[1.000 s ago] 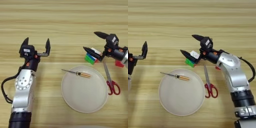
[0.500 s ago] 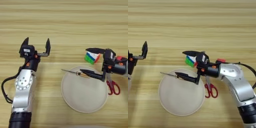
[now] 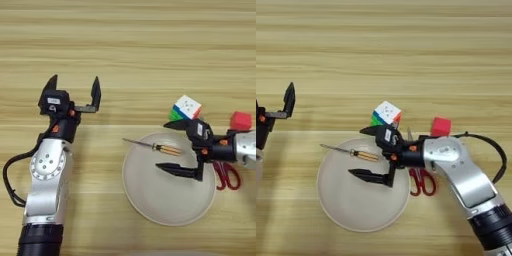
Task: Move the objects on the table
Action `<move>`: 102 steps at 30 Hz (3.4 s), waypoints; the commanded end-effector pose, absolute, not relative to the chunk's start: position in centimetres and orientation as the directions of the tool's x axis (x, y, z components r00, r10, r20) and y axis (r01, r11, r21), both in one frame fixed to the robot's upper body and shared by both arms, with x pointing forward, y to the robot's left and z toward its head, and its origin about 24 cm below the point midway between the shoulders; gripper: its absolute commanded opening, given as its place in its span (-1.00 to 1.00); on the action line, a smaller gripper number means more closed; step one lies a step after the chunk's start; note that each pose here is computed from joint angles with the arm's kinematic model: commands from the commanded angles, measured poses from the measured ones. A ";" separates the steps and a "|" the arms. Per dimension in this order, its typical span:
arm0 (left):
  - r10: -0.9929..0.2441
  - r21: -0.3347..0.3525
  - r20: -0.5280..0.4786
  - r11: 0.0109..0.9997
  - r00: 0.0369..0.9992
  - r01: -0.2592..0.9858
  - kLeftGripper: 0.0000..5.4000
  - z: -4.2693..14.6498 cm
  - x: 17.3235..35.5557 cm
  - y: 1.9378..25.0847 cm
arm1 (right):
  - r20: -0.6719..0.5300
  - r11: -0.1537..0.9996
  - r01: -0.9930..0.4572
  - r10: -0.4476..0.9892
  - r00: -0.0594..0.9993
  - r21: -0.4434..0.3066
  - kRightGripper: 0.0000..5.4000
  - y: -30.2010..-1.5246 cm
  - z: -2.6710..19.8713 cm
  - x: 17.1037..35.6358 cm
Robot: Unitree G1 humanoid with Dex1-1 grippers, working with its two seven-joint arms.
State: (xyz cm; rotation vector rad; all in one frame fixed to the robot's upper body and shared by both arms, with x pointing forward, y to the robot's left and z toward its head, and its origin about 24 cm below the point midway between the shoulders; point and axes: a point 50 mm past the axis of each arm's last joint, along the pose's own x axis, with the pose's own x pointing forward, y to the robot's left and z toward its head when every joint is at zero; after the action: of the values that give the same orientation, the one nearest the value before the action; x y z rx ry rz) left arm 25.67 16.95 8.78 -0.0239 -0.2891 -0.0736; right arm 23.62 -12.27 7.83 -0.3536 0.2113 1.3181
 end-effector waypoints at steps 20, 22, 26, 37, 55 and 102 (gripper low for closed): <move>-0.068 -0.023 0.283 0.997 0.957 0.077 1.00 8.7 25.6 16.6 | -0.510 0.254 -0.967 0.827 0.235 -0.032 0.91 -12.4 5.4 24.7; -0.067 -0.023 0.283 0.997 0.957 0.077 1.00 8.8 25.6 16.7 | -0.514 0.252 -0.967 0.826 0.232 -0.031 0.84 -12.3 5.3 24.8; -0.068 -0.024 0.284 0.997 0.956 0.077 1.00 8.8 25.6 16.6 | -0.521 0.250 -0.968 0.822 0.230 -0.032 0.64 -12.2 5.1 24.8; -0.079 -0.029 0.272 0.996 0.959 0.090 1.00 8.3 25.6 16.0 | -0.537 0.249 -0.967 0.810 0.234 -0.047 0.11 -12.6 5.0 24.8; -0.074 -0.036 0.282 0.996 0.957 0.087 1.00 8.5 25.3 16.0 | -0.528 0.262 -0.964 0.813 0.246 -0.046 -0.67 -12.9 5.4 24.7; -0.067 -0.033 0.263 0.996 0.962 0.079 1.00 8.0 25.7 16.4 | -0.532 0.097 -0.995 0.844 0.062 0.038 -0.44 -13.9 5.2 19.2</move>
State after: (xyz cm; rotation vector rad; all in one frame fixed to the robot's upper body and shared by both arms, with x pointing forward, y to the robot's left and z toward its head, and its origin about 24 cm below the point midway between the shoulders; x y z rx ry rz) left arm 25.67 16.42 7.98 -0.0426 -0.2591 -0.0745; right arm 19.18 -13.78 4.91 -0.3571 0.4969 1.4431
